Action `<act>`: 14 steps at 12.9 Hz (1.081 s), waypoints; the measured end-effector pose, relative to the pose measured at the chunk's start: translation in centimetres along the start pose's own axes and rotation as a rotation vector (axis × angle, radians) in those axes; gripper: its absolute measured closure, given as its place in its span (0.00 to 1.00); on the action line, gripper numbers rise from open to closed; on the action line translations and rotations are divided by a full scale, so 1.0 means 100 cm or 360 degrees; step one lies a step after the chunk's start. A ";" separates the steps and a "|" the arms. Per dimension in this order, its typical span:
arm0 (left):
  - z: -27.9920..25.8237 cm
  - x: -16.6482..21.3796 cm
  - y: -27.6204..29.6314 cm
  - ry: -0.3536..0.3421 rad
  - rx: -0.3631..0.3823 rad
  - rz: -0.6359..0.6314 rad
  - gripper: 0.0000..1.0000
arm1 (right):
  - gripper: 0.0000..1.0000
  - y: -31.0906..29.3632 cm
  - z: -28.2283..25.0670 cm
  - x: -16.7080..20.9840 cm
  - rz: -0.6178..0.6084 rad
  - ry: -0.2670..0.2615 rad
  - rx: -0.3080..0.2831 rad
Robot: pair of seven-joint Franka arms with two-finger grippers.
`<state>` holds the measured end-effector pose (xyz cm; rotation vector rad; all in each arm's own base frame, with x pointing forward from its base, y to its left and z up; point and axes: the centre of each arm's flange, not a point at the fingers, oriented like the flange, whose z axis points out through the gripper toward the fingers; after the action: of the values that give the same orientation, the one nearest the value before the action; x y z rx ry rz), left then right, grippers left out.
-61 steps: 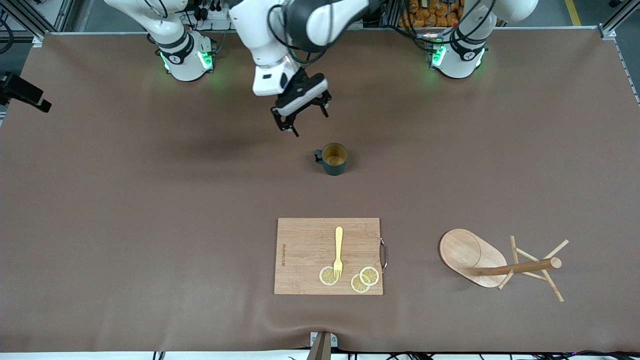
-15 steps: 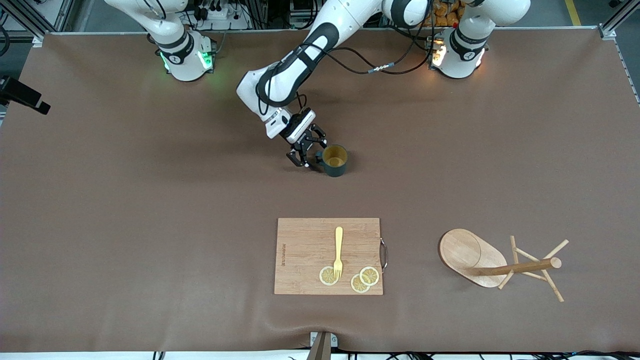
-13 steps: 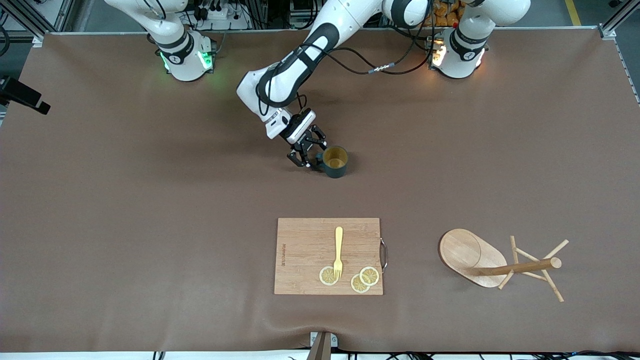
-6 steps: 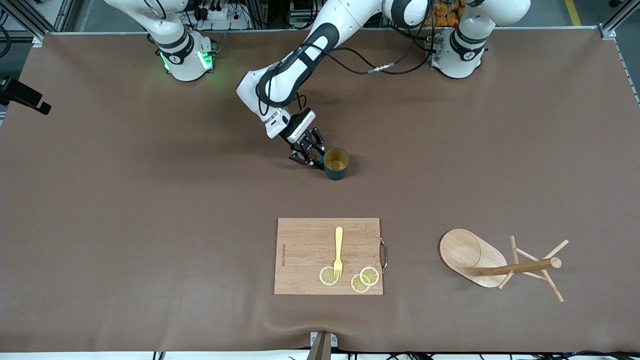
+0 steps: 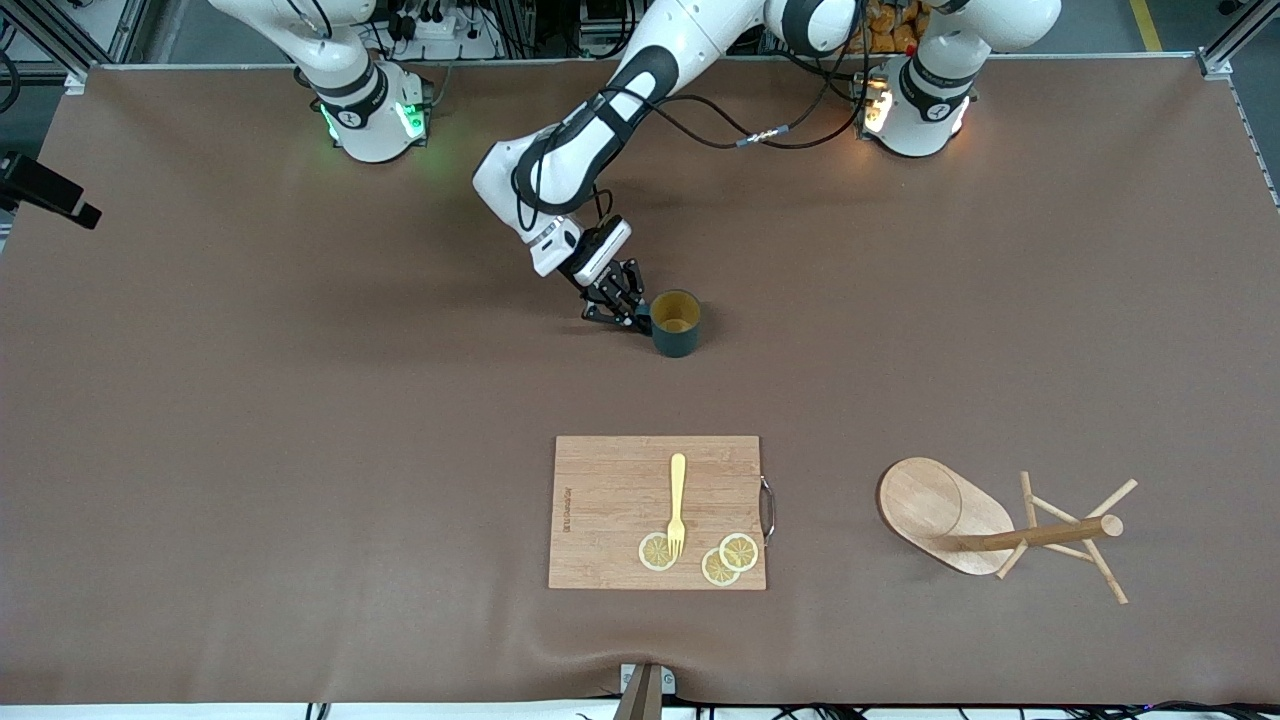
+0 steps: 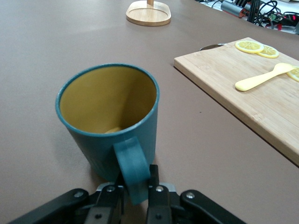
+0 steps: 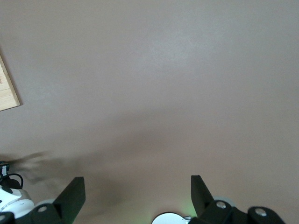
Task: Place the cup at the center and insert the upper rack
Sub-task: 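Lower the left gripper onto the mug handle and close it, then lift the mug by its handle with the left gripper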
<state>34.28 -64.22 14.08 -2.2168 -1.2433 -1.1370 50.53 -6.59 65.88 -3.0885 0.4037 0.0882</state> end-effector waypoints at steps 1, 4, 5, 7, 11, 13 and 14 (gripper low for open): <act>0.000 0.000 0.000 0.0000 0.0000 0.0001 0.80 | 0.00 0.000 0.000 0.000 0.0000 0.0000 0.0000; -0.004 -0.002 -0.001 -0.0007 -0.0009 0.0000 0.80 | 0.00 0.000 0.000 0.000 0.0000 0.0000 0.0000; -0.007 -0.003 -0.002 -0.0012 -0.0013 0.0000 0.80 | 0.00 0.000 0.000 0.000 0.0000 0.0000 0.0000; -0.009 -0.003 -0.002 -0.0018 -0.0017 -0.0001 0.80 | 0.00 0.000 0.000 0.000 0.0000 0.0000 0.0000; -0.022 0.005 0.000 -0.0048 -0.0032 -0.0016 0.80 | 0.00 0.000 0.000 0.000 0.0000 0.0000 0.0000; -0.034 0.011 0.001 -0.0079 -0.0042 -0.0013 0.80 | 0.00 0.000 0.000 0.000 0.0000 0.0000 0.0000; -0.041 0.015 0.002 -0.0096 -0.0049 -0.0011 0.80 | 0.00 0.000 0.000 0.000 0.0000 0.0000 0.0000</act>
<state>32.94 -66.08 17.77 -2.2867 -1.2662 -1.1064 50.53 -6.57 65.88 -3.0886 0.4033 0.0879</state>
